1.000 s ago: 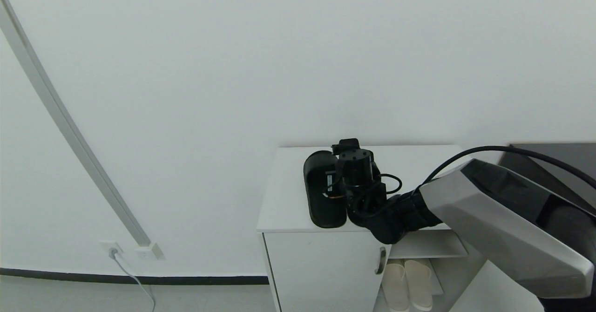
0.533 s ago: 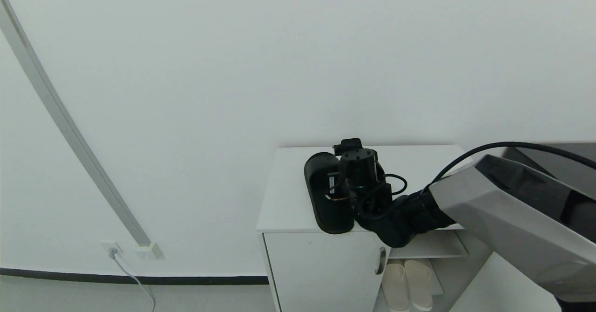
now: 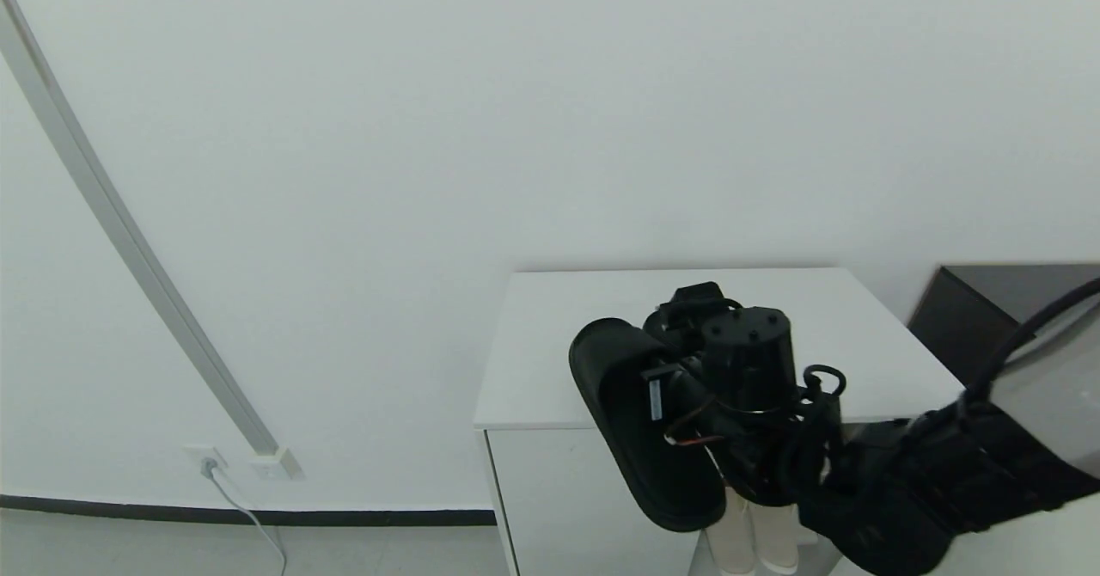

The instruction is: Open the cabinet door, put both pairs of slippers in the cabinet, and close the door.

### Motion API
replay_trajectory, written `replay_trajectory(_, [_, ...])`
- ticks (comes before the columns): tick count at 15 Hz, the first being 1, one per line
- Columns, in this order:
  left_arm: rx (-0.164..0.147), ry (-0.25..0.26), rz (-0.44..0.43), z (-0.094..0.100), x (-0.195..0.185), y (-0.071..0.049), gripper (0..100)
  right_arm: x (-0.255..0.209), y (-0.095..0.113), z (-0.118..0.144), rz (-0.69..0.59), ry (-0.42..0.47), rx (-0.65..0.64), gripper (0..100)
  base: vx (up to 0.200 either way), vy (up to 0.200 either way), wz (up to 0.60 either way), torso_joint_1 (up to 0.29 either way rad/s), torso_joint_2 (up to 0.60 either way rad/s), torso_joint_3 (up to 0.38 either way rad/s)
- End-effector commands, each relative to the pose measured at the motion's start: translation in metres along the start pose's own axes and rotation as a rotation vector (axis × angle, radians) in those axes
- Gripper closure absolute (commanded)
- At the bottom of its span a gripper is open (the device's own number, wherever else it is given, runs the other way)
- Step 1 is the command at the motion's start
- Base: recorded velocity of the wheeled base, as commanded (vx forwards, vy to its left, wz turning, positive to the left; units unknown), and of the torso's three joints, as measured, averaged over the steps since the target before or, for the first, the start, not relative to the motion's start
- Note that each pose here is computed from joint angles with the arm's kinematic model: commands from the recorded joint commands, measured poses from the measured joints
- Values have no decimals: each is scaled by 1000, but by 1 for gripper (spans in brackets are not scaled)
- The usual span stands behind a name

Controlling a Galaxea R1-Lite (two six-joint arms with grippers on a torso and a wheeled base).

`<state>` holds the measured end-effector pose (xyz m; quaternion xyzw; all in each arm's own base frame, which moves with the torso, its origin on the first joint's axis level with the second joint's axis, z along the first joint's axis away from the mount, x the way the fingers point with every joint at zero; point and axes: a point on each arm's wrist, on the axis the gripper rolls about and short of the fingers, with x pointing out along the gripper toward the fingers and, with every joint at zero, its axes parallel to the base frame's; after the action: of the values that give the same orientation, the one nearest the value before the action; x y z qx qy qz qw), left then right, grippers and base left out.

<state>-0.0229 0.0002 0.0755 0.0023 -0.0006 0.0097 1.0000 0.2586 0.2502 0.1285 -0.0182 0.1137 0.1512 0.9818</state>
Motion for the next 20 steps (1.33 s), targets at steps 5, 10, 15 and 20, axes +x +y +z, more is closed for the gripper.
replay_trajectory(5, [0,1,2,0,0,0,100,-61,-10,18,97,-51,26,100,0,0,0,0,0,0])
replay_trajectory(10, [0,1,2,0,0,0,100,-55,-11,15,85,-39,23,100,-40,0,0,0,0,0])
replay_trajectory(15, [0,1,-1,0,0,0,100,-56,-12,15,85,-38,25,100,-200,0,0,7,3,-1])
replay_trajectory(20, [0,1,-1,0,0,0,100,-57,-10,13,92,-31,20,100,-200,0,0,0,2,0])
